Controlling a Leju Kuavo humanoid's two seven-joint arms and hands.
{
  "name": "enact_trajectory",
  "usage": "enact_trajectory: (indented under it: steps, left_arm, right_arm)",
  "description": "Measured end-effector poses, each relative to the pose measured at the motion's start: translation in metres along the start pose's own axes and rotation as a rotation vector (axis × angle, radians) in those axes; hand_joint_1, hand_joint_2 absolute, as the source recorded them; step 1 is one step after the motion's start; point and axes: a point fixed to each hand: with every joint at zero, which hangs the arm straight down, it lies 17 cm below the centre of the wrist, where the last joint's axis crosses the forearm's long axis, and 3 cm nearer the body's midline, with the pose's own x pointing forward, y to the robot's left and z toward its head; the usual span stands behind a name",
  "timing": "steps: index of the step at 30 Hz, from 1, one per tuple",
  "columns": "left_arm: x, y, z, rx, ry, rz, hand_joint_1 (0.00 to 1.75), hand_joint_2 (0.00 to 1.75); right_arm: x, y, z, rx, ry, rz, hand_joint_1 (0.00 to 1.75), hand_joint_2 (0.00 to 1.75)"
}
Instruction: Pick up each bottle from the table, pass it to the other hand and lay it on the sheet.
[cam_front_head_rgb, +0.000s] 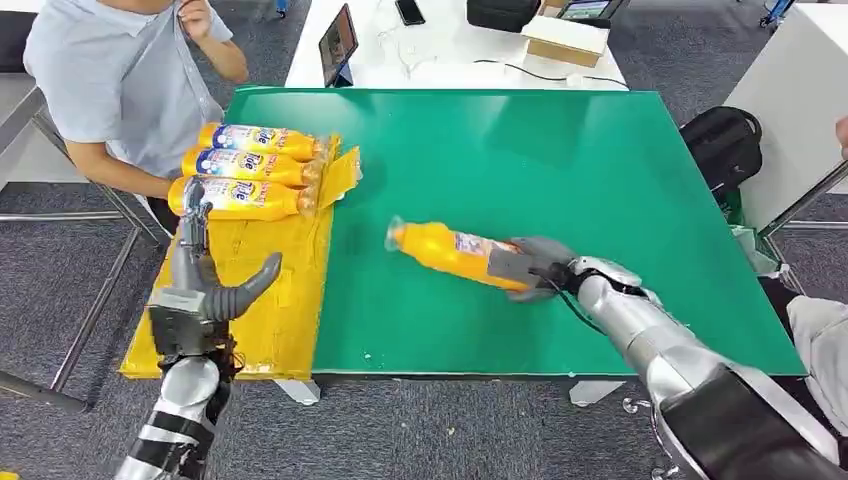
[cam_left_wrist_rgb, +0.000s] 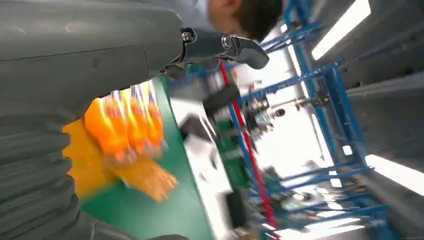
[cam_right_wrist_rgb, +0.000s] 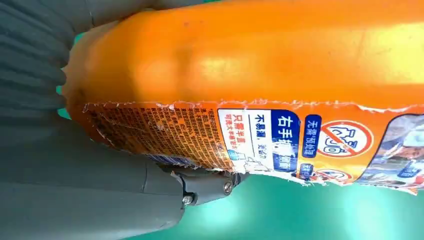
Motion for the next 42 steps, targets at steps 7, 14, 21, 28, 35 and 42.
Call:
enact_trajectory:
  steps: [7,14,21,28,35,42]
  left_arm:
    - [0.012,-0.003,0.007,0.04,0.008,0.125,0.0,1.75]
    - [0.016,-0.001,0.021,0.12,0.05,0.283,0.0,1.75]
    - [0.017,-0.011,0.038,0.114,0.084,0.321,0.0,1.75]
    - [0.011,-0.036,0.052,0.033,0.146,0.352,0.0,1.75]
    - [0.005,-0.08,0.08,-0.081,0.208,0.374,0.0,1.75]
    - [0.003,-0.116,0.095,-0.196,0.263,0.461,0.0,1.75]
  right_arm:
    - [0.022,0.0,-0.002,-0.093,-0.094,-0.112,1.75,1.75]
    - [0.062,0.009,0.006,-0.249,-0.271,-0.346,1.75,1.75]
    - [0.08,0.046,0.016,-0.318,-0.317,-0.549,1.75,1.75]
    - [0.099,0.059,0.026,-0.38,-0.353,-0.588,1.75,1.75]
    - [0.143,0.079,0.036,-0.442,-0.417,-0.465,1.75,1.75]
    - [0.189,0.104,0.026,-0.346,-0.504,-0.448,1.75,1.75]
